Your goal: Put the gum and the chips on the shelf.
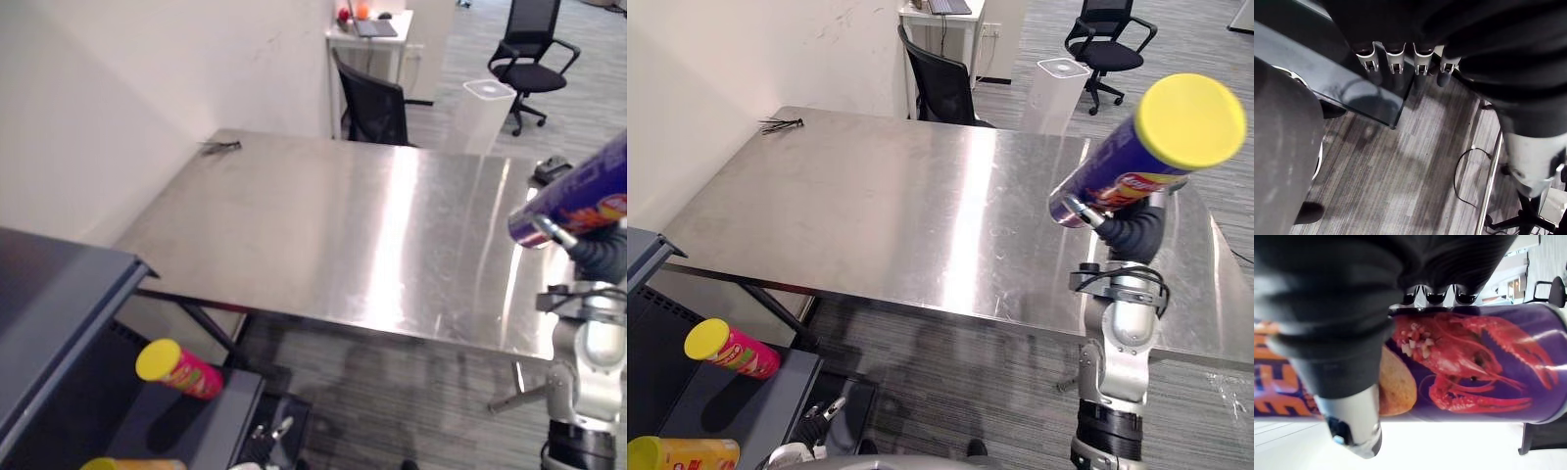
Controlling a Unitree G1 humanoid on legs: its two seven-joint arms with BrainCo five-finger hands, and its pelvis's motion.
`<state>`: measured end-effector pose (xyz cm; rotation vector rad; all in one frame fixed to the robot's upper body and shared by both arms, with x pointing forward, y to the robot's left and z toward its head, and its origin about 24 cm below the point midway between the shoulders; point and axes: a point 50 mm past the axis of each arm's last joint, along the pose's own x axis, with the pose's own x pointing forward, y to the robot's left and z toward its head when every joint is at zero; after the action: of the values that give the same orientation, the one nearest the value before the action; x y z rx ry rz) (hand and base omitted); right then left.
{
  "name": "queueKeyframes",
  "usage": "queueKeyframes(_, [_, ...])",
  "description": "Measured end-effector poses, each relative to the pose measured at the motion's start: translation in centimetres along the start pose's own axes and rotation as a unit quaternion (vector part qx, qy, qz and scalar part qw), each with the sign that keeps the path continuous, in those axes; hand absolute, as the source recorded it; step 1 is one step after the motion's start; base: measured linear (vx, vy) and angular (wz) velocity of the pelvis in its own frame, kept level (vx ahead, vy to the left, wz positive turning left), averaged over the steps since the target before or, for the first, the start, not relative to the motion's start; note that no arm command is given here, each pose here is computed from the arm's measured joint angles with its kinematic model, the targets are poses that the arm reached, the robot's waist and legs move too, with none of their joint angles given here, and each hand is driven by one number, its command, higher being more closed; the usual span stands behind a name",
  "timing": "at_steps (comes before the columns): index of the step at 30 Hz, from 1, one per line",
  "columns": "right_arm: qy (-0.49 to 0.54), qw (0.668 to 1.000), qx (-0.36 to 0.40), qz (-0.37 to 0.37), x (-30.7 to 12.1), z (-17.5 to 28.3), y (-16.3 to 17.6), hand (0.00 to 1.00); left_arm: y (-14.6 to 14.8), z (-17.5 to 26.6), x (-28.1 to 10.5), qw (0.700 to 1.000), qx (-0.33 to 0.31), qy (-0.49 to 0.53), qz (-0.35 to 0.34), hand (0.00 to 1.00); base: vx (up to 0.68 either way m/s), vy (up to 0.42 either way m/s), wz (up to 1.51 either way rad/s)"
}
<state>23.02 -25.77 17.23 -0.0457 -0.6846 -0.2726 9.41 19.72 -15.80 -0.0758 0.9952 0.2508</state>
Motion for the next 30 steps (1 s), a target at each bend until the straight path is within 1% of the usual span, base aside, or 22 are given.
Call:
queueKeyframes(5, [0.0, 0.999, -0.026, -0.033, -1.1, 0.7, -2.0, 1.0, 0.0, 0.0, -0.1, 1.0, -0.002, -0.004, 0.0, 0.0, -0.05, -0.008, 0.06])
queueKeyframes(8, [0.006, 0.999, -0.031, -0.037, -1.7, 0.8, -2.3, 1.0, 0.1, -0.1, -0.2, 1.0, -0.003, -0.003, 0.001, 0.0, -0.05, -0.014, 0.21])
queueKeyframes(13, [0.013, 0.999, 0.023, -0.036, -2.4, 0.1, -0.6, 1.0, 0.5, 0.6, 0.0, 1.0, -0.013, -0.015, 0.011, 0.0, -0.1, -0.063, 0.61])
queueKeyframes(17, [0.019, 0.997, 0.074, 0.004, -2.1, -0.4, 2.0, 1.0, 0.1, 2.1, 0.2, 0.999, -0.003, -0.04, 0.001, 0.0, -0.22, -0.126, 1.25])
queueKeyframes(19, [0.005, 0.997, 0.08, -0.003, -1.2, -0.3, 2.1, 1.0, -0.4, 3.5, 0.6, 0.998, -0.012, -0.056, -0.006, 0.0, -0.28, -0.051, 1.58])
queueKeyframes(20, [0.013, 0.996, 0.085, -0.005, -0.9, -0.8, 2.4, 1.0, -0.1, 3.8, 0.6, 0.998, -0.02, -0.064, -0.002, 0.0, -0.29, -0.084, 1.38])
queueKeyframes(23, [0.025, 0.995, 0.095, 0.01, -1.1, -1.3, 3.3, 1.0, 1.3, 2.3, 0.2, 0.999, -0.014, -0.042, 0.016, 0.0, -0.22, -0.008, 1.24])
queueKeyframes(25, [0.021, 0.996, 0.092, 0.002, -1.1, -1.1, 3.0, 1.0, 2.1, 1.2, -0.1, 0.999, -0.023, -0.024, 0.029, 0.0, -0.12, 0.097, 1.41])
queueKeyframes(27, [0.026, 0.996, 0.08, -0.035, -1.4, -1.2, 1.7, 1.0, 2.2, 0.8, -0.1, 0.999, -0.03, -0.012, 0.035, 0.0, -0.16, 0.111, 1.73])
queueKeyframes(30, [0.023, 0.996, 0.075, -0.043, -1.3, -1.1, 1.3, 1.0, 3.1, 0.2, -0.3, 0.997, -0.047, -0.003, 0.055, 0.0, -0.13, 0.111, 1.59])
